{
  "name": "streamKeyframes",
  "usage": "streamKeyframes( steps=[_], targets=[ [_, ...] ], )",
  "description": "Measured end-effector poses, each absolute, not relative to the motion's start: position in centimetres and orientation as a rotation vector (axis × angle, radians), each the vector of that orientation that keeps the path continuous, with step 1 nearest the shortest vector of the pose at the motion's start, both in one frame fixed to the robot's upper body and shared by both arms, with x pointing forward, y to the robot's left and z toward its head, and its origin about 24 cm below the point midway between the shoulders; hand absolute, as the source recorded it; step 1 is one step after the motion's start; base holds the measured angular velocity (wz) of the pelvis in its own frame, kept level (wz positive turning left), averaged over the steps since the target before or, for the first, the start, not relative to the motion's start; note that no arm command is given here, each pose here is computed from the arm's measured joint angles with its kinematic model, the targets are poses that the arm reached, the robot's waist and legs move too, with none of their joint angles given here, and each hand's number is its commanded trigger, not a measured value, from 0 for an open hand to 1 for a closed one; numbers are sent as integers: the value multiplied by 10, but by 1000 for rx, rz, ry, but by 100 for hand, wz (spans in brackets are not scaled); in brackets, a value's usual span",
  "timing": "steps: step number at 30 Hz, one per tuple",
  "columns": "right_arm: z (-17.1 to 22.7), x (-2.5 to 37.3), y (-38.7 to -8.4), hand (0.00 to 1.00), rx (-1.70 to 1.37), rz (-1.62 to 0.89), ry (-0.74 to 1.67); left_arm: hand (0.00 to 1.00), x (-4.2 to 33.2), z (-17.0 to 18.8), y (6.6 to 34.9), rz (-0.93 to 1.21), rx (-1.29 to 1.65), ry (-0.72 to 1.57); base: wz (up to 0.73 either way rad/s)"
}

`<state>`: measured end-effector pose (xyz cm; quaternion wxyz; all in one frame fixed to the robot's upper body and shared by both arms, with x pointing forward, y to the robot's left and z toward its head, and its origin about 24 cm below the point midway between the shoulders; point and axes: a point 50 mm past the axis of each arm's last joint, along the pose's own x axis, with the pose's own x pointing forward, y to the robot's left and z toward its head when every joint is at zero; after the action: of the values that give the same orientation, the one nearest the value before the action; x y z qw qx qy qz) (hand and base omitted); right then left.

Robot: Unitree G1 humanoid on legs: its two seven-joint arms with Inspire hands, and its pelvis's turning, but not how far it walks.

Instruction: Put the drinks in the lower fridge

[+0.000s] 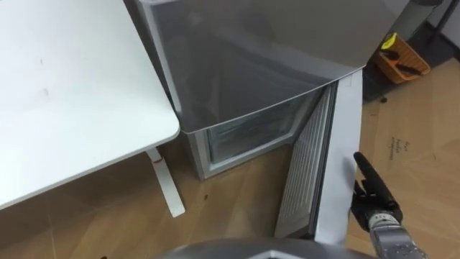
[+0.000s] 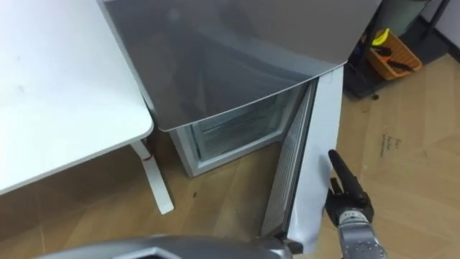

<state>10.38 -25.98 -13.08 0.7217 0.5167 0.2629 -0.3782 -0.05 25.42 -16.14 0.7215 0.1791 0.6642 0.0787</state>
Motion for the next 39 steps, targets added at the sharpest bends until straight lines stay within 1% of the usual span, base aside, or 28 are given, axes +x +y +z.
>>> streamKeyframes(
  steps=[6, 14, 20, 22, 24, 28, 31, 33, 37, 39],
  targets=[
    [-136, 104, -246, 0, 1126, -814, 608, 0, 2, -165, 242, 97, 410, 1485, 8],
    [-135, 103, -247, 0, 1029, -830, 614, 0, 8, -168, 232, 4, 442, 1517, 9],
    [-130, 111, -244, 0, 1029, -849, 552, 0, 6, -172, 223, -53, 467, 1570, -20],
    [-128, 121, -230, 0, 1045, -793, 560, 0, 1, -171, 224, -51, 475, 1584, -51],
    [-126, 142, -206, 0, 1056, -677, 600, 0, -4, -171, 225, -45, 475, 1595, -36],
    [-115, 178, -165, 0, 1104, -440, 621, 0, -4, -172, 219, -54, 454, 1589, 18],
    [-103, 191, -144, 0, 1157, -291, 622, 0, -3, -173, 218, -63, 443, 1577, 21],
    [-94, 200, -120, 0, 1214, -173, 642, 0, -1, -173, 217, -70, 445, 1569, 2],
    [-95, 198, -118, 0, 1221, -153, 676, 0, 3, -173, 215, -94, 461, 1559, -13],
    [-91, 205, -116, 0, 1230, -126, 674, 0, 14, -173, 214, -96, 465, 1532, -22]
  ],
)
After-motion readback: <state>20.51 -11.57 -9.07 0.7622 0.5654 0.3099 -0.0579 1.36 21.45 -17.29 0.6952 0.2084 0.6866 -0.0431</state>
